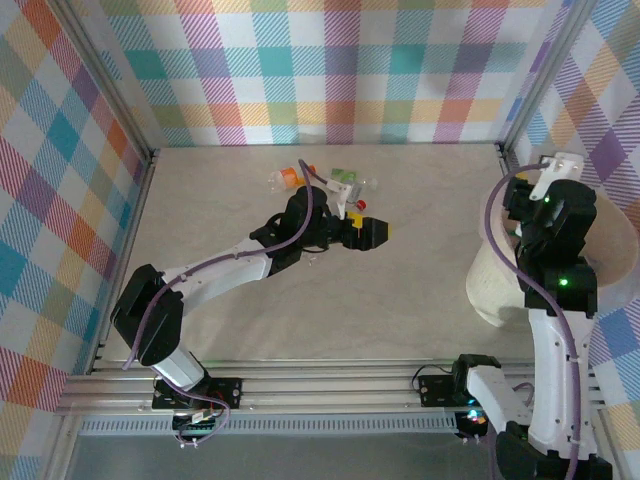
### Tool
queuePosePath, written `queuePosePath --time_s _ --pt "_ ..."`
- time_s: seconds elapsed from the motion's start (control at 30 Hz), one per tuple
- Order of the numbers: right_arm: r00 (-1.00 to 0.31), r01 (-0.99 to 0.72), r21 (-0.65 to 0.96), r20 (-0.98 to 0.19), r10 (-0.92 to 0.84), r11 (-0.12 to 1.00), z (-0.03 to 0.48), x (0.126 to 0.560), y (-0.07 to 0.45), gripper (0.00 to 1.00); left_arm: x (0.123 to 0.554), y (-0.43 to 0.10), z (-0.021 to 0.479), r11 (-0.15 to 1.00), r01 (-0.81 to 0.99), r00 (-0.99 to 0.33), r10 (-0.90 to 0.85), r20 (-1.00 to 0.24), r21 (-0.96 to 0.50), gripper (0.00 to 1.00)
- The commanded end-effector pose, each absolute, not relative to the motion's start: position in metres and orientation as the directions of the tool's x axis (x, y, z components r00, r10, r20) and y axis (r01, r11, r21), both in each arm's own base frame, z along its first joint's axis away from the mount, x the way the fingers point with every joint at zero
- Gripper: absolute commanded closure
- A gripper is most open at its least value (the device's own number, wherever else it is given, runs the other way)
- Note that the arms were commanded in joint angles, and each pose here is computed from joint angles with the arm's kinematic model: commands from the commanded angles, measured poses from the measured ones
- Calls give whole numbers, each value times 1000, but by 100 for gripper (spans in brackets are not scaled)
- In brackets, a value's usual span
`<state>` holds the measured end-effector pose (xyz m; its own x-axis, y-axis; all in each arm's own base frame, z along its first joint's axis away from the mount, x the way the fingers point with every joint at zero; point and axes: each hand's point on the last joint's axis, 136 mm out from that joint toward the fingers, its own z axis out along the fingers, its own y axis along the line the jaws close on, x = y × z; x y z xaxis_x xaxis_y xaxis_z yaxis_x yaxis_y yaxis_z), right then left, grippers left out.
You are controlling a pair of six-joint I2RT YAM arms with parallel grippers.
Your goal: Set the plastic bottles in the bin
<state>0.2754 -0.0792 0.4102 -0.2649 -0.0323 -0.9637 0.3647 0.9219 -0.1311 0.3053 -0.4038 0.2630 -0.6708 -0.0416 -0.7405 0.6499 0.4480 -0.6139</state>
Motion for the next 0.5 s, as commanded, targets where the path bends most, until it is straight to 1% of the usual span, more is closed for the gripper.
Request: queuePosePath --time_s 0.0,0.07,0.17,0.3,0.4,0.47 --pt "-385 471 -185 -923 12 863 382 265 -115 37 314 -402 265 515 606 -675 -69 -734 -606 0" --pt "-394 508 -135 -915 90 851 372 263 -125 36 321 -396 256 573 564 -686 -77 -724 -595 0" --pt "-443 550 -147 -886 137 822 357 260 -138 32 333 -382 238 675 479 -705 -85 -704 -561 0" --pt "-498 597 -169 -844 198 785 340 256 -152 27 345 -356 214 811 348 -727 -83 -682 -470 0" --pt "-518 602 -169 -826 221 780 331 258 -154 23 349 -340 200 868 281 -734 -80 -674 -409 0" --pt "-537 608 -182 -811 231 773 327 258 -157 18 351 -330 193 896 242 -739 -78 -670 -372 0"
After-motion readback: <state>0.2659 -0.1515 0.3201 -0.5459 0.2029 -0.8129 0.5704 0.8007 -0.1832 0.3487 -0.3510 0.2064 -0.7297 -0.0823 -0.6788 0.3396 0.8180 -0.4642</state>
